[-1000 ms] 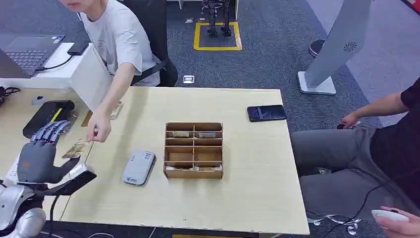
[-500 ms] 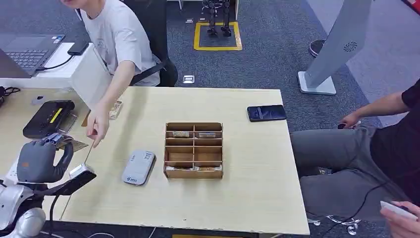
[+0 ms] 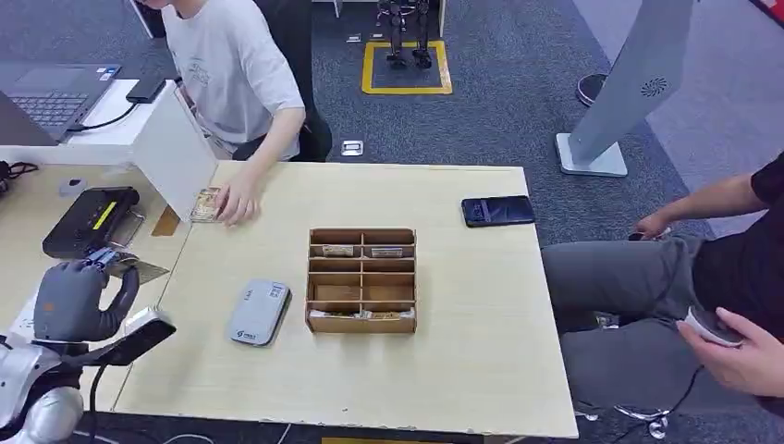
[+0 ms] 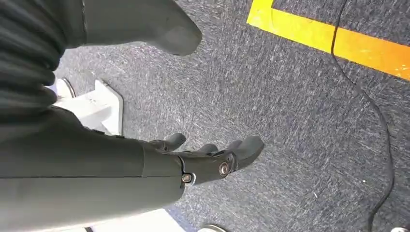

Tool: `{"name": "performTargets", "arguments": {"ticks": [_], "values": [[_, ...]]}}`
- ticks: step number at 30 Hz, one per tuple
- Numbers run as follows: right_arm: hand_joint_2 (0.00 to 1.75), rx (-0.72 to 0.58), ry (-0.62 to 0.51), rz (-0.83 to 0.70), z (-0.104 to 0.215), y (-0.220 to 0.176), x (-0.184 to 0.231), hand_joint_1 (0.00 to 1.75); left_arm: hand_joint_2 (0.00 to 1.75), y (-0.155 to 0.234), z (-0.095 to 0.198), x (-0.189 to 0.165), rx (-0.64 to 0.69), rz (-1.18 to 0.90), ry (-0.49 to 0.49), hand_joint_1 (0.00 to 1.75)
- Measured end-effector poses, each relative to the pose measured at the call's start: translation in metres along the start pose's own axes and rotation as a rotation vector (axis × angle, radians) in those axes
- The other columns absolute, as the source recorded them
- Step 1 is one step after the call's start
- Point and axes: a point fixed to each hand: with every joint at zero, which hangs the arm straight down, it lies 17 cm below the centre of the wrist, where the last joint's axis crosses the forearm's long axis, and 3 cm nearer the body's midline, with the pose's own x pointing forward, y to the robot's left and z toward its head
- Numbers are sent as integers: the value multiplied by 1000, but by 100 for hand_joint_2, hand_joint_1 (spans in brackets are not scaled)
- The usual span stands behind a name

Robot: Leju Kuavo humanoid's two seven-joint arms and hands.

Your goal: Pass the card to the sensor for recognition and then transmit it.

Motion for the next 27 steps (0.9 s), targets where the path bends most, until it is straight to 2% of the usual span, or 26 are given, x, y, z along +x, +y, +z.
{"name": "performTargets", "arguments": {"ticks": [4, 9, 13, 17, 22, 27], "values": [[175, 0, -2, 0, -1, -1, 1, 0, 175, -7, 1, 6, -26, 118, -3, 175], [175, 10, 4, -4, 0, 0, -1, 0, 175, -55, 11, 31, -240, 509, 82, 175], [175, -6, 4, -1, -1, -4, 0, 0, 175, -75, 1, 60, -268, 708, 146, 175], [175, -49, -22, 3, -5, -10, 10, 0, 175, -84, -15, 95, -253, 892, 156, 175], [175, -41, -9, 2, -7, -5, 9, 0, 175, -93, -26, 121, -253, 959, 149, 175], [175, -26, -5, 1, -7, 0, 6, 0, 175, -95, -30, 132, -258, 976, 139, 175]]}}
